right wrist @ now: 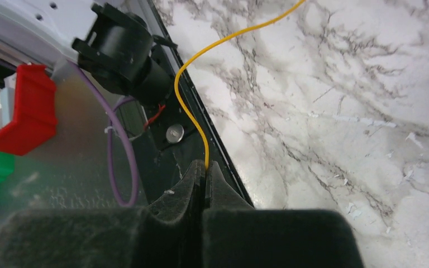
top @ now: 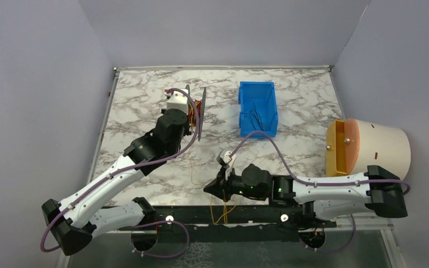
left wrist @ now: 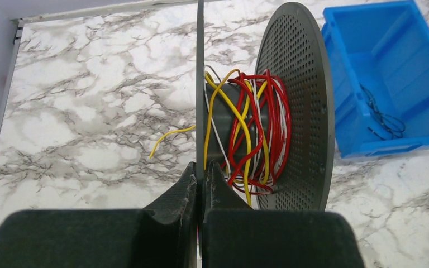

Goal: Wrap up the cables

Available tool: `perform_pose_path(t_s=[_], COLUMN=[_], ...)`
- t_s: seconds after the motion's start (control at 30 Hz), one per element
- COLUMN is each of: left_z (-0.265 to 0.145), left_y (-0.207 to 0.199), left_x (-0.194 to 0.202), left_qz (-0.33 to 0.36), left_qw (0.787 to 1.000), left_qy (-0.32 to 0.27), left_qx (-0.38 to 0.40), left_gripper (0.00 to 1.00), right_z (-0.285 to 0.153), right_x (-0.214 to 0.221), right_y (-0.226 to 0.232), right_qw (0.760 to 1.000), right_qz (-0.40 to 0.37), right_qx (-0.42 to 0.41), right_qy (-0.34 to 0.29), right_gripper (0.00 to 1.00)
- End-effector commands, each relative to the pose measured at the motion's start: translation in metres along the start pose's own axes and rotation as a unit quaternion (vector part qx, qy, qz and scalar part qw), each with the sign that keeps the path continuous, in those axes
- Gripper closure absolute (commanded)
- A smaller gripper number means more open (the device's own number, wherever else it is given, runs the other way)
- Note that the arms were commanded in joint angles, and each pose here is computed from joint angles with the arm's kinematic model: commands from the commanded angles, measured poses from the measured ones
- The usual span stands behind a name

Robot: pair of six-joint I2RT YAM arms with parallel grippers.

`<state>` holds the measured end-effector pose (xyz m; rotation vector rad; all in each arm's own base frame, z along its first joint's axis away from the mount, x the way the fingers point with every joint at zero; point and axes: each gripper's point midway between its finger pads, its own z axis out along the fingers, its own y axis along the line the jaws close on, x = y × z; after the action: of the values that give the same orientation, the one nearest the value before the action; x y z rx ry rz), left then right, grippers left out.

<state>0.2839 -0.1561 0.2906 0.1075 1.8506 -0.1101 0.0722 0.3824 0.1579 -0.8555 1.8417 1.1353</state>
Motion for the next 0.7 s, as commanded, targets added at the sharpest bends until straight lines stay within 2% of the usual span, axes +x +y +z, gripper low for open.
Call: perform_pose_path(t_s=[0.0, 0.3, 0.67], left_z=[0.01, 0.016, -0.003], left_y=[0.003, 0.002, -0.017], left_x=[-0.003, 0.044, 0.091], left_qz=[0.007, 0.072, 0.13], left_qw=[1.0, 0.996, 0.979], left_qy=[-0.013, 0.059, 0.122], left_qx=[-0.024, -0.013, 0.1], left_gripper=[1.0, 1.0, 1.0], right_z=[-0.018, -0.057, -0.095], right_x=[-0.041, -0.131, -0.199], right_y=[0.002, 0.004, -0.027], right_qw=[0.999, 0.986, 0.945], right_qz=[-0.033, -0.095, -0.189], right_qx=[0.026, 0.086, 0.223], right_qy=[-0.028, -0.102, -0.148], right_gripper=[0.99, 0.99, 0.99])
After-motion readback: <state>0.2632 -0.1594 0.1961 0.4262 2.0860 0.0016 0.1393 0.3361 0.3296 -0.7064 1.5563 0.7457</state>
